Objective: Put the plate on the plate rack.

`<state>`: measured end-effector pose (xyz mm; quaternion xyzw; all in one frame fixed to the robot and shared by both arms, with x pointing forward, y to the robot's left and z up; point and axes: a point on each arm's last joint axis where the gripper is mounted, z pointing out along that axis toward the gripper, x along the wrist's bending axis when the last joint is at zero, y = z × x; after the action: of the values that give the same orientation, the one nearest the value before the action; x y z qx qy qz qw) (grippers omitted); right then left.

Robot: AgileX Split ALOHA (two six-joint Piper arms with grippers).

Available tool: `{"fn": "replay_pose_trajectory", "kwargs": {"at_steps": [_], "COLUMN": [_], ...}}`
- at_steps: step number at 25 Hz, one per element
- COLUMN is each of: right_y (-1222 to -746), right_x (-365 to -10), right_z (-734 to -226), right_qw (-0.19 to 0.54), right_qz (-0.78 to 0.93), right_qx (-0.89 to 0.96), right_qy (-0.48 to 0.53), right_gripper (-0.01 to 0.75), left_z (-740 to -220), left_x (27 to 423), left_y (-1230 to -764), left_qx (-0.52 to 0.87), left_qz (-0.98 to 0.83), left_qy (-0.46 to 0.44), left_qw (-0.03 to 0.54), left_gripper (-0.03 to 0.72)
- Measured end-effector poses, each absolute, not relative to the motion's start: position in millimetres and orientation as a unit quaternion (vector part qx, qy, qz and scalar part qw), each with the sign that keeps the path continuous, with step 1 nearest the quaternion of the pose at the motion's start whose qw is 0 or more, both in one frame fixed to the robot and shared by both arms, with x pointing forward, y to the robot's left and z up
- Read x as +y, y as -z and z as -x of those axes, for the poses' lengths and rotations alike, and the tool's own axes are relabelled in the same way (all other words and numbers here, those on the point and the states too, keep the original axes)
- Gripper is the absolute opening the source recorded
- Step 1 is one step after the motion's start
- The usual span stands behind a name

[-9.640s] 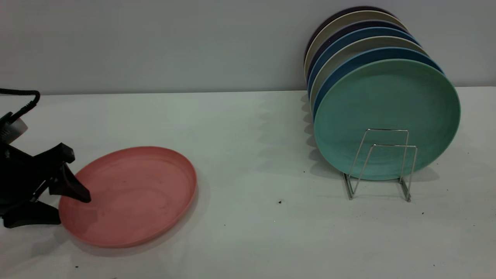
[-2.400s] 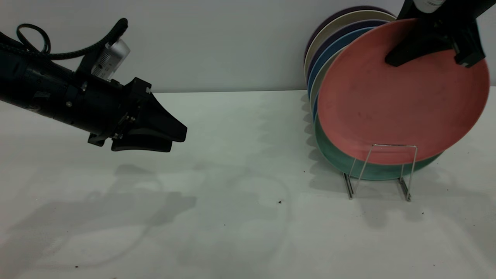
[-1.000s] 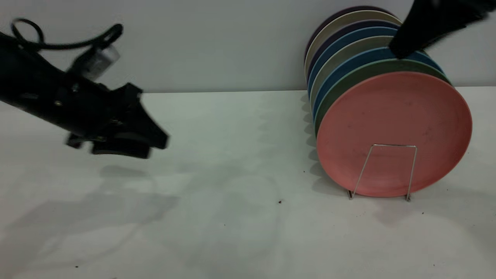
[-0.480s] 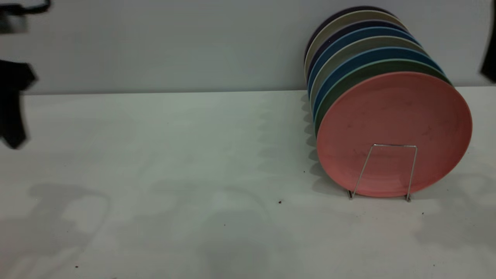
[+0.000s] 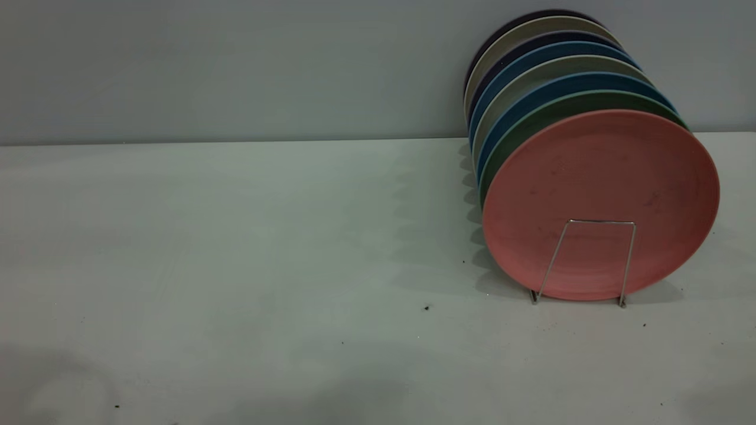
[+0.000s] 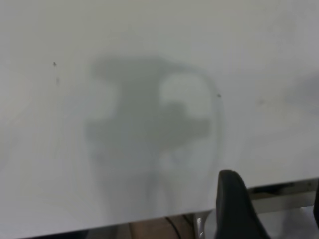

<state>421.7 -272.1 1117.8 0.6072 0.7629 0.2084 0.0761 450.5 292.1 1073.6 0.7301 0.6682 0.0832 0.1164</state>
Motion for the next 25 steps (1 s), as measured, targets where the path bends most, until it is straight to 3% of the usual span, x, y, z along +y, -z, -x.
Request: {"fn": "replay_pose_trajectory", "kwargs": {"at_steps": [6, 13, 21, 25], "right_y": [-1119.6, -1086.6, -1041.3, -1037.8], "right_x": [-274.5, -278.3, -285.2, -285.3], "right_z": [-354.0, -295.9, -269.1, -269.7], "right_qw": [0.124, 0.165, 0.212, 0.230], "right_qz": [-0.591, -0.575, -0.559, -0.555], "right_qx": [0.756, 0.754, 0.759, 0.751], "right_qy": [-0.252, -0.271, -0.260, -0.275], "right_gripper": [0.514, 0.514, 0.514, 0.514], "left_z": [-377.6, -298.4, -247.1, -240.1], "left_x": [291.7, 293.3, 294.5, 298.7], "left_y": [-1070.7, -1047.5, -1036.1, -1035.6], "left_qx": [0.664, 0.662, 0.640, 0.636], "left_qz": [-0.725, -0.712, -0.683, -0.676], "left_qy": [-0.102, -0.139, -0.223, -0.254], "left_qw": [0.150, 0.189, 0.273, 0.271], "left_gripper": [0.415, 0.415, 0.415, 0.415]}}
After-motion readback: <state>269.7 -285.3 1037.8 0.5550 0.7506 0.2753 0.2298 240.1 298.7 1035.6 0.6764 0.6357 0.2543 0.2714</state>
